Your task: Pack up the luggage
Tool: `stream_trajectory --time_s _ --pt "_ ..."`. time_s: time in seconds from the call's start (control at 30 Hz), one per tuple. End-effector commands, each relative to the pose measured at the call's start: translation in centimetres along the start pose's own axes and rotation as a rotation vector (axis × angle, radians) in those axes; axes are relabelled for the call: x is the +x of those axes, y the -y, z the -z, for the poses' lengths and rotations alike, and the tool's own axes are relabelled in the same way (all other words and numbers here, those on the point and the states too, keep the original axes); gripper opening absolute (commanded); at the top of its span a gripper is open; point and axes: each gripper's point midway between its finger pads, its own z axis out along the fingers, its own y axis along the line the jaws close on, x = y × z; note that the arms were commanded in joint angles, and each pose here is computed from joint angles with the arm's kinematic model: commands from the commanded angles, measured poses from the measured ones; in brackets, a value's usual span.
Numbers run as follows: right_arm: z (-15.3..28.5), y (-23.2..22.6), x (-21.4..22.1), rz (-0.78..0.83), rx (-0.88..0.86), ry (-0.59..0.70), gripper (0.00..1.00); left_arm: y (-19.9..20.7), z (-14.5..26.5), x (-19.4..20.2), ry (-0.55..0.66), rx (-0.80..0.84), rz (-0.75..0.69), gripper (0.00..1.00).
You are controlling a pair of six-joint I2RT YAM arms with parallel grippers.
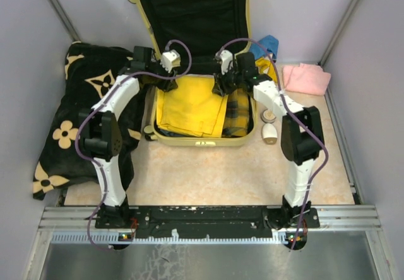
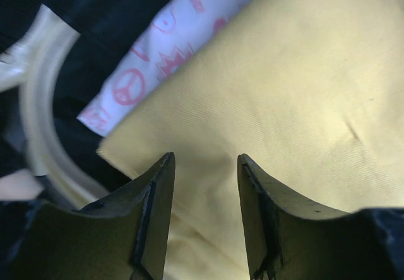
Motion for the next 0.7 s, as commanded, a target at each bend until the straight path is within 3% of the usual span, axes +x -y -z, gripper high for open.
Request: stream_trajectory --time_s 0.0,0.17,0.3,0.57,0.67 --pt "-2.9 1.7 4.4 -0.056 0.016 -0.102 0.41 0.5 -2.1 2.8 -0.065 0.026 0.002 0.5" --pt "-3.3 1.7 10.8 -0.041 0.008 -0.25 0.42 4.9 -2.6 9.6 -0.226 0.162 0.11 0.51" --pt "-1.2 0.3 12.6 -0.003 -0.021 -0.29 0.44 9.5 -0.9 13.2 -0.31 0.231 0.148 0.53" --pt "2.0 -2.9 11.6 -0.009 -0.108 -0.279 0.5 9.9 2.7 12.8 -0.322 0.165 0.161 0.55" --pt "2.9 -3.6 10.2 -0.008 -0.118 -0.254 0.55 10.1 3.6 11.3 -0.293 0.176 0.158 0.62"
